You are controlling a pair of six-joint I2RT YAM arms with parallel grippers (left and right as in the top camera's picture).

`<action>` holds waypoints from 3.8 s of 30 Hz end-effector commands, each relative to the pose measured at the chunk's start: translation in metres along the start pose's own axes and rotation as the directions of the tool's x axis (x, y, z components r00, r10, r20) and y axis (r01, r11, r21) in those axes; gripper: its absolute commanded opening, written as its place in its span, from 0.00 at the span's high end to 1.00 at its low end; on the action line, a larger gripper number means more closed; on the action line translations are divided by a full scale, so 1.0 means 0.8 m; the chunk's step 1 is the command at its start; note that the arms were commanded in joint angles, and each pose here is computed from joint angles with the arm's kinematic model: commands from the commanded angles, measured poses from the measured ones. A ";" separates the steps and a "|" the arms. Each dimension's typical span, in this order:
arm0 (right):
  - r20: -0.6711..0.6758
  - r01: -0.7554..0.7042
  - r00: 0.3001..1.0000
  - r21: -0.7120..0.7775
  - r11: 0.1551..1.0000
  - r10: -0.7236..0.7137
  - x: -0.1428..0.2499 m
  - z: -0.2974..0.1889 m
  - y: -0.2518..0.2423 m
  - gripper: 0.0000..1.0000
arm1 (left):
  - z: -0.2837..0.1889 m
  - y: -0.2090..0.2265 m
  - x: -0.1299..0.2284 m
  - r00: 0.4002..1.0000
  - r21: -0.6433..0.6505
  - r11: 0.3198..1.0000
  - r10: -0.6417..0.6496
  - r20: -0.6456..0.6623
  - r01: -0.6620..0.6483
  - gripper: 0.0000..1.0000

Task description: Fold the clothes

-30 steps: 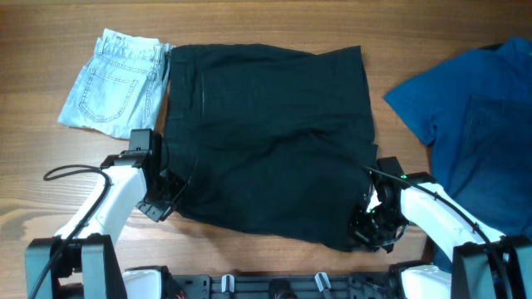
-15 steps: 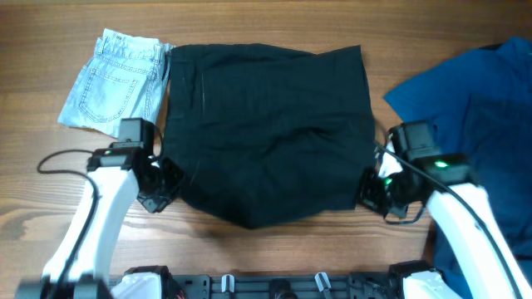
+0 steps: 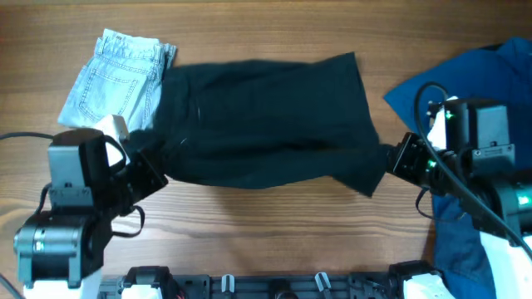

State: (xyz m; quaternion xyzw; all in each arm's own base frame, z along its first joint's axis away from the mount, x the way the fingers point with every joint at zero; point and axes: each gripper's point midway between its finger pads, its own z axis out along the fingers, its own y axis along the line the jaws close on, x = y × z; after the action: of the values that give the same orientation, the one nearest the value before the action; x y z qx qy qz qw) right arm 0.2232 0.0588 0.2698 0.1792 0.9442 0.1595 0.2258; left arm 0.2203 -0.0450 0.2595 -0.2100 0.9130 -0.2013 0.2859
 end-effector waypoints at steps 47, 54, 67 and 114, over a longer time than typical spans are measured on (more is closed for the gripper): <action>-0.188 0.018 0.982 0.122 0.992 0.005 -0.114 0.317 -0.102 0.33 | 0.260 0.068 -0.059 0.965 -0.220 0.969 0.051 -0.258 -0.110 0.13; -0.165 0.118 0.977 -0.106 0.987 -0.135 -0.077 0.393 -0.071 0.24 | 0.249 0.076 -0.029 0.935 -0.240 0.966 0.006 -0.354 -0.097 0.14; -0.227 0.012 0.974 0.153 0.988 0.023 -0.048 0.406 -0.112 0.96 | 0.237 0.085 -0.009 0.910 -0.272 0.957 -0.027 -0.414 -0.095 0.16; -0.075 -0.123 0.984 0.358 0.926 0.160 -0.101 0.289 -0.182 0.86 | 0.407 0.047 0.075 0.806 0.051 0.991 0.132 -0.577 -0.126 0.96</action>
State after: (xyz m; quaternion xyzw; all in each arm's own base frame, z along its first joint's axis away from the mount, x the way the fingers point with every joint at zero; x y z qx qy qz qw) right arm 0.3631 -0.0403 0.0179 0.2734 0.9564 0.0379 0.0952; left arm 0.3997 -0.1476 -0.0032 -0.0467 0.9475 -0.3078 0.0732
